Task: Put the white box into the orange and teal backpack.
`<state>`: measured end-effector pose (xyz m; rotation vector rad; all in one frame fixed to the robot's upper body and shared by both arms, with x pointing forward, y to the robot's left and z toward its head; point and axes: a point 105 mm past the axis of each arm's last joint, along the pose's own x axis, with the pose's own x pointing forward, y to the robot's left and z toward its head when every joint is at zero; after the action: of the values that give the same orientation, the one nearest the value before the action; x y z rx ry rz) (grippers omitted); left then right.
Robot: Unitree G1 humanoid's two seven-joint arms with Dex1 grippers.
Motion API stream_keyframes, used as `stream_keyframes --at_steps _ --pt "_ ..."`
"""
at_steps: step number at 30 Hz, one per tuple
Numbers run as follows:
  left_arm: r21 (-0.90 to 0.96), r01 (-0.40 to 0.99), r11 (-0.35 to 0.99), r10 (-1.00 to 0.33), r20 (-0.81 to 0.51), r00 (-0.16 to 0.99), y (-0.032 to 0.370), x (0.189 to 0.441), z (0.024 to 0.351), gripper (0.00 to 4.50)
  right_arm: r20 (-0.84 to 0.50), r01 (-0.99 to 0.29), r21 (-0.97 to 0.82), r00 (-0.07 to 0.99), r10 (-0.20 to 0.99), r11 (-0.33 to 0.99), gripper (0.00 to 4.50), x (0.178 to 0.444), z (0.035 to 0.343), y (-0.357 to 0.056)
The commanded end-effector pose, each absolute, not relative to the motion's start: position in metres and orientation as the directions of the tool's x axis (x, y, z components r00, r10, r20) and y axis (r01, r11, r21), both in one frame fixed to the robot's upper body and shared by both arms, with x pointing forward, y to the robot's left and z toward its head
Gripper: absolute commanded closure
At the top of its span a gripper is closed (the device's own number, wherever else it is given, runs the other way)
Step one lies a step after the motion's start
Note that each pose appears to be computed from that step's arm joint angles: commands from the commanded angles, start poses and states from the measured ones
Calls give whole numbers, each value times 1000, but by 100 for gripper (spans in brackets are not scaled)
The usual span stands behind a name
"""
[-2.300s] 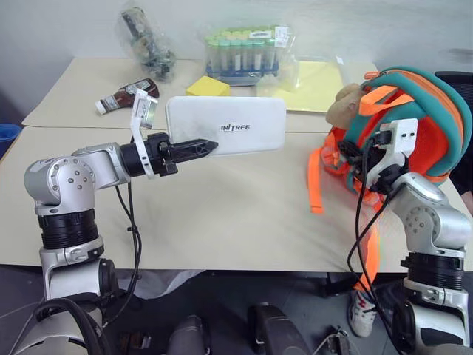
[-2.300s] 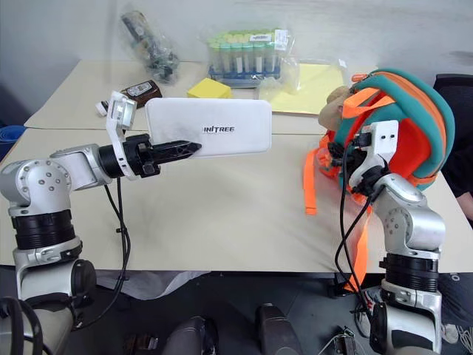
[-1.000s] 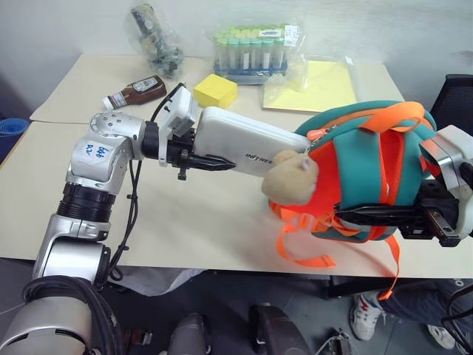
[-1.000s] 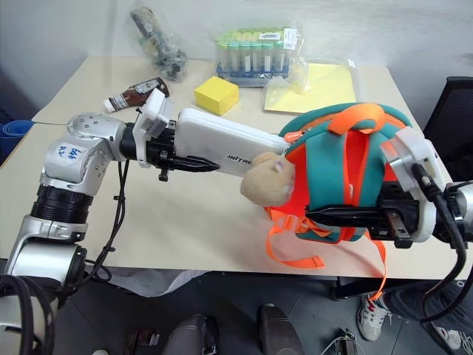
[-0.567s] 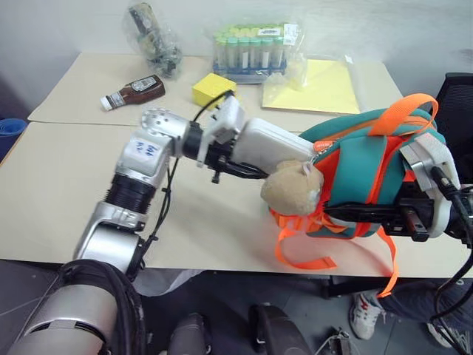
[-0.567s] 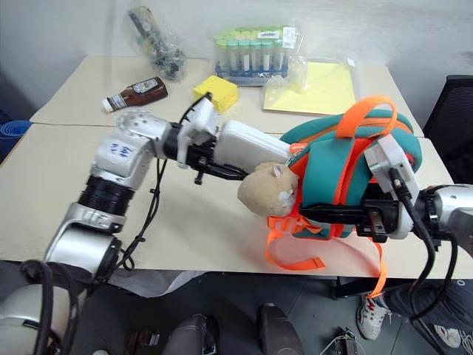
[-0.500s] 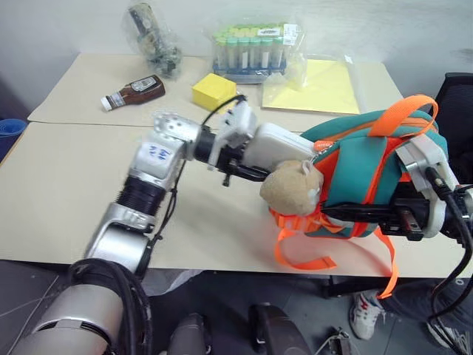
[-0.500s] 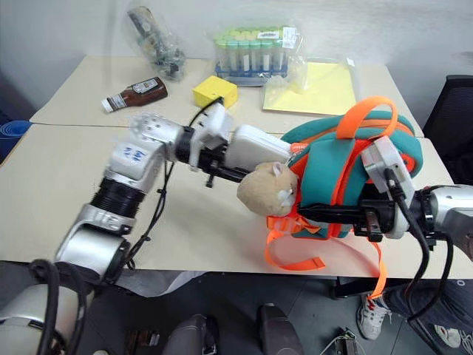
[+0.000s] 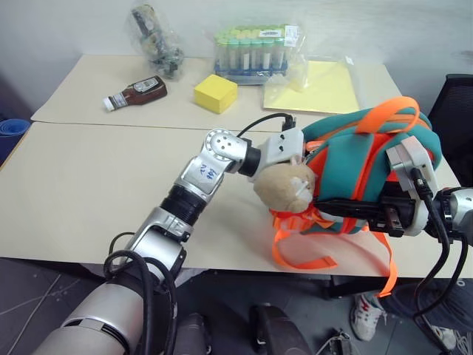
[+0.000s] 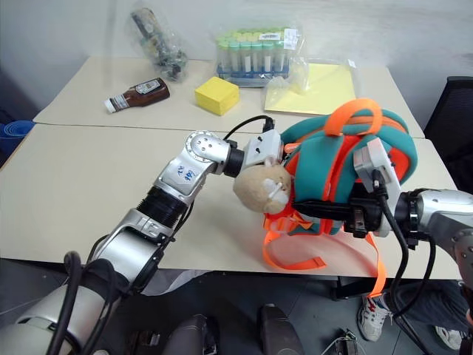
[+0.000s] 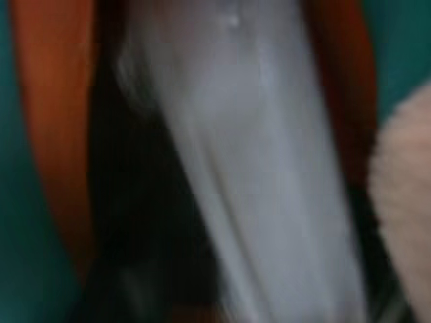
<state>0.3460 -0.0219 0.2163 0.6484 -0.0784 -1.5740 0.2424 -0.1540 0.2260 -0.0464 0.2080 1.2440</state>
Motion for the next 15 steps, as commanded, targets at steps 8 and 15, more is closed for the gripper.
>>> stream_keyframes --at_steps 8,15 --pt "272 952 -140 -950 -306 -53 80 315 259 1 -154 -945 35 316 936 325 450 245 230 -149" --pt "220 970 -105 -990 -117 -81 82 297 308 1 -149 -947 38 310 939 318 450 245 230 -147"
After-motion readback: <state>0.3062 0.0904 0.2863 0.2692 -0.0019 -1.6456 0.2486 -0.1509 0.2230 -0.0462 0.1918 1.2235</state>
